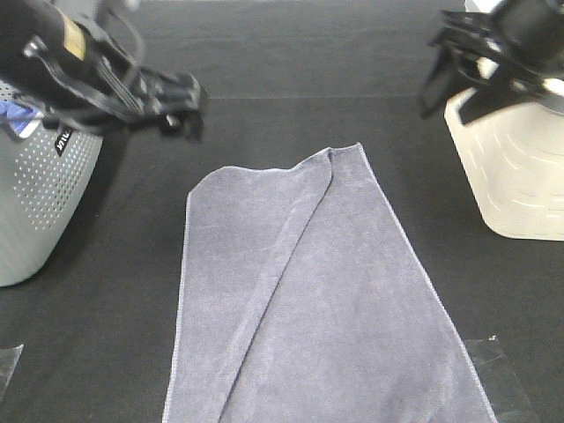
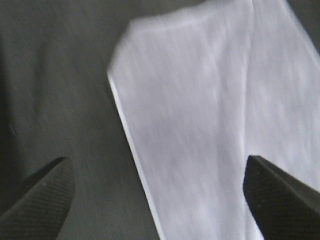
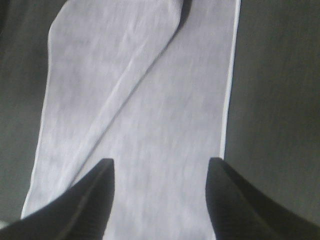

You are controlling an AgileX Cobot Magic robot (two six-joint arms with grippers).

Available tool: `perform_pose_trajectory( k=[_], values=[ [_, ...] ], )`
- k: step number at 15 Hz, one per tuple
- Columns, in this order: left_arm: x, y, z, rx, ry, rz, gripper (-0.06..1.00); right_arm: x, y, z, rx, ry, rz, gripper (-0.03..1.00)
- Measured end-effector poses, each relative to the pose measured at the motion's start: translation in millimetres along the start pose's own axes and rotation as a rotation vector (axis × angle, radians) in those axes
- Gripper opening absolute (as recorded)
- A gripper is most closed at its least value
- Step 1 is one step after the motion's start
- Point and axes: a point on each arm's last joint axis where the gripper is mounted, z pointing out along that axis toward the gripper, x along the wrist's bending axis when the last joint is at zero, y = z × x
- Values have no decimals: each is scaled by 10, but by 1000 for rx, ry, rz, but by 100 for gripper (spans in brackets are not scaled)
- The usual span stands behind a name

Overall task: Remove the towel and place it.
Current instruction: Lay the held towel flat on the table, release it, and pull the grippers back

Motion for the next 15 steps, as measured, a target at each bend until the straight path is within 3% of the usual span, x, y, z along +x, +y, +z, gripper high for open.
perform_pose_trajectory(
  k=[3,8,11,14,15],
  values=[
    [185,116,216,-52,9,-49,81,-92,373,241,-11,-7,-3,52],
    [109,282,795,-38,10,-41,80,-232,840,734,-33,-33,-71,52],
    [68,333,1148,-14,8,-65,78,-248,1030,1087,-16,-98,-149,52],
    [70,310,1264,24,22,-83,75,-431,1105,1609,22,-120,-148,52],
    [70,310,1264,24,22,-83,75,-431,1105,1609,22,-120,-148,52]
  ],
)
